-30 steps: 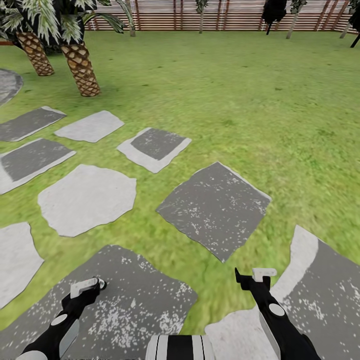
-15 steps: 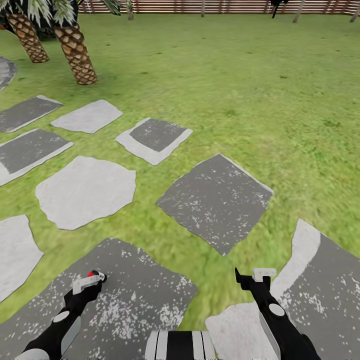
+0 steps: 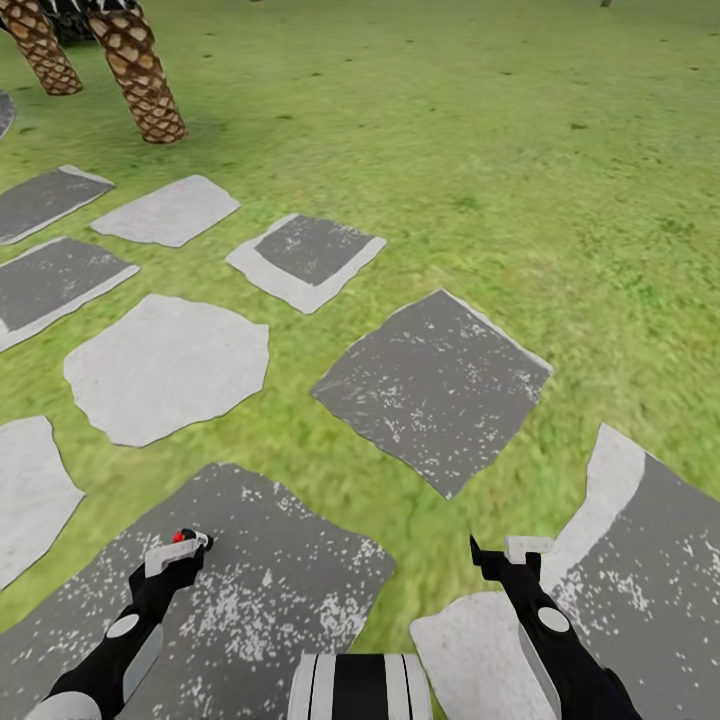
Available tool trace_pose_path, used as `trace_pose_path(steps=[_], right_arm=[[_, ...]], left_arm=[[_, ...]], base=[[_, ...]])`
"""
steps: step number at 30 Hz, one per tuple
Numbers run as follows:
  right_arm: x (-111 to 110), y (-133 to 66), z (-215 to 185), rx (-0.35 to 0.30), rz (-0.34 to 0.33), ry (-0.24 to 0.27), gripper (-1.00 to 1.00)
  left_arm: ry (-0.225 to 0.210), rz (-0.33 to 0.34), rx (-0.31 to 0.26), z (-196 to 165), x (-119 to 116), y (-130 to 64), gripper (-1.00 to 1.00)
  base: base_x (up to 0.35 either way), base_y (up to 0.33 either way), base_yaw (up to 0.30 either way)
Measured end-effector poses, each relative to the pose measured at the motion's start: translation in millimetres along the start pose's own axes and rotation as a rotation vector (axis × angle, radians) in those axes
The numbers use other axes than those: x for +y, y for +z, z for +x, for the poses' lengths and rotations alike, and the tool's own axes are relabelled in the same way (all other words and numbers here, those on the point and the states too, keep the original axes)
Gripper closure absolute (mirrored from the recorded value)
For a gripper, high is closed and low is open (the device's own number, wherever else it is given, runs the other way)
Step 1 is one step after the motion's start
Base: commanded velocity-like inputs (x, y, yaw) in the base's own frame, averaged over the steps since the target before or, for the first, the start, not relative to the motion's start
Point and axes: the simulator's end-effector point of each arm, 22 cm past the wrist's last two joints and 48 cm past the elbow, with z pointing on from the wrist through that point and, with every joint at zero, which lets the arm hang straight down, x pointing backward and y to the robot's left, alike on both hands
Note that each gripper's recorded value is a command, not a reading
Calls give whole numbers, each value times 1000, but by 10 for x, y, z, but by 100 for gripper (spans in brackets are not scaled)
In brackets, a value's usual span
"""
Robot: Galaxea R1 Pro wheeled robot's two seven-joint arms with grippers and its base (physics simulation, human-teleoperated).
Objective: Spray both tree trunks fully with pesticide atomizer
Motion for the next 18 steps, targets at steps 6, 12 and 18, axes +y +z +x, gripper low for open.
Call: trace_pose_path(steps=[6, 12, 18], right_arm=[[6, 26, 128, 22, -1, -2, -100], [13, 62, 327, 56, -1, -4, -100], [19, 90, 533, 92, -2, -7, -100]], left_arm=[[2, 2, -13, 0, -23, 41, -100], [10, -1, 11, 160, -14, 86, -100], [21, -6, 44, 362, 9, 118, -100]], base=[[0, 0, 0], [0, 0, 0], [0, 0, 0]])
